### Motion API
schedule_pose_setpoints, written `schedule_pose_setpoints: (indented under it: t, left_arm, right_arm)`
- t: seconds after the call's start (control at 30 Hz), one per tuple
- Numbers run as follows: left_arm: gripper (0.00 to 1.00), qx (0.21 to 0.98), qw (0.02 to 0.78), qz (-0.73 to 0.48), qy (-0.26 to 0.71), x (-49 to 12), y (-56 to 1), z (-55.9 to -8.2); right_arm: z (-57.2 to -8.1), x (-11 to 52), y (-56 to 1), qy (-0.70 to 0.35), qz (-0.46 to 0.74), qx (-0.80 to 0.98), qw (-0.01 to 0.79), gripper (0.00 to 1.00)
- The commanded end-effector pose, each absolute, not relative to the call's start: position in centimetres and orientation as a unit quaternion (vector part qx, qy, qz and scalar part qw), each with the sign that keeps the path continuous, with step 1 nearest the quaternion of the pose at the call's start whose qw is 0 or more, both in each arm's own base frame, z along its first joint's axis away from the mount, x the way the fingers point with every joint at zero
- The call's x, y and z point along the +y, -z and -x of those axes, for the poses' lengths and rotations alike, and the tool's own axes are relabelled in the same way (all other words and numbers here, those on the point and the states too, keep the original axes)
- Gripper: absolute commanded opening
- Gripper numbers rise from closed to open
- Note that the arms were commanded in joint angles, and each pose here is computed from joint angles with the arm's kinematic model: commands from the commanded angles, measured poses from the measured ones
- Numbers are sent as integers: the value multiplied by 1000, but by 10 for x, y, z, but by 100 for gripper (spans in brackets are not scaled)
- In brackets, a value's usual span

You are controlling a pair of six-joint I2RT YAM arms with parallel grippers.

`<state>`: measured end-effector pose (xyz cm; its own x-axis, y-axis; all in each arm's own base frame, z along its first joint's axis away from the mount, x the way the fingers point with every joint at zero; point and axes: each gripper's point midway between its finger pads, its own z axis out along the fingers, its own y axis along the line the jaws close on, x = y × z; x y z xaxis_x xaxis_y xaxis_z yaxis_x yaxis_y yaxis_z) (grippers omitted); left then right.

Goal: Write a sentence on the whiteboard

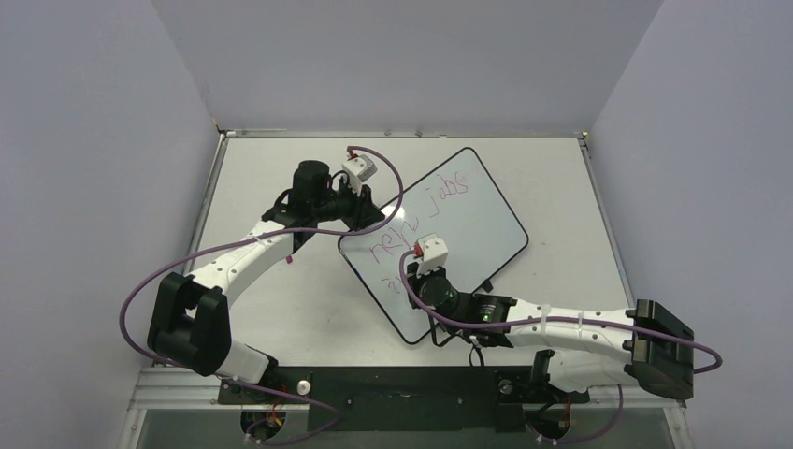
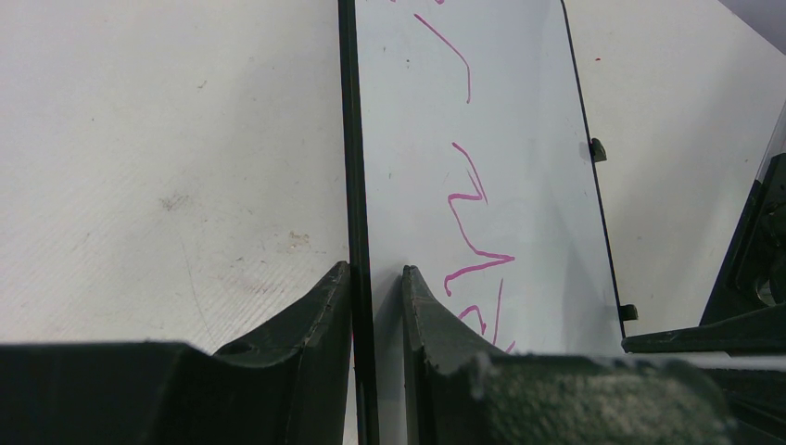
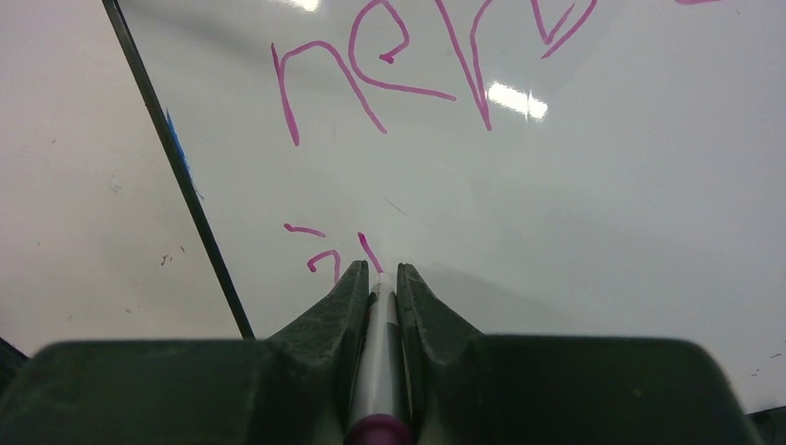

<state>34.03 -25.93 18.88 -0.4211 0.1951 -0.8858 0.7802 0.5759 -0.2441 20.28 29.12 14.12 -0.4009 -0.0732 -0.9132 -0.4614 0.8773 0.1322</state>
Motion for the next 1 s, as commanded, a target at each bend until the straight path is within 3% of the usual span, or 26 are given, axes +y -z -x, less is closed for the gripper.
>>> schedule_pose_setpoints:
  t: [0.0, 0.97]
  left_arm:
    - [0, 749, 481, -334, 310, -255, -208, -349]
    - [0, 750, 480, -334, 310, -255, -206, -350]
  right_arm:
    - [-209, 306, -163, -191, 165, 804, 538, 0]
    - [-230, 279, -153, -151, 136, 821, 533, 0]
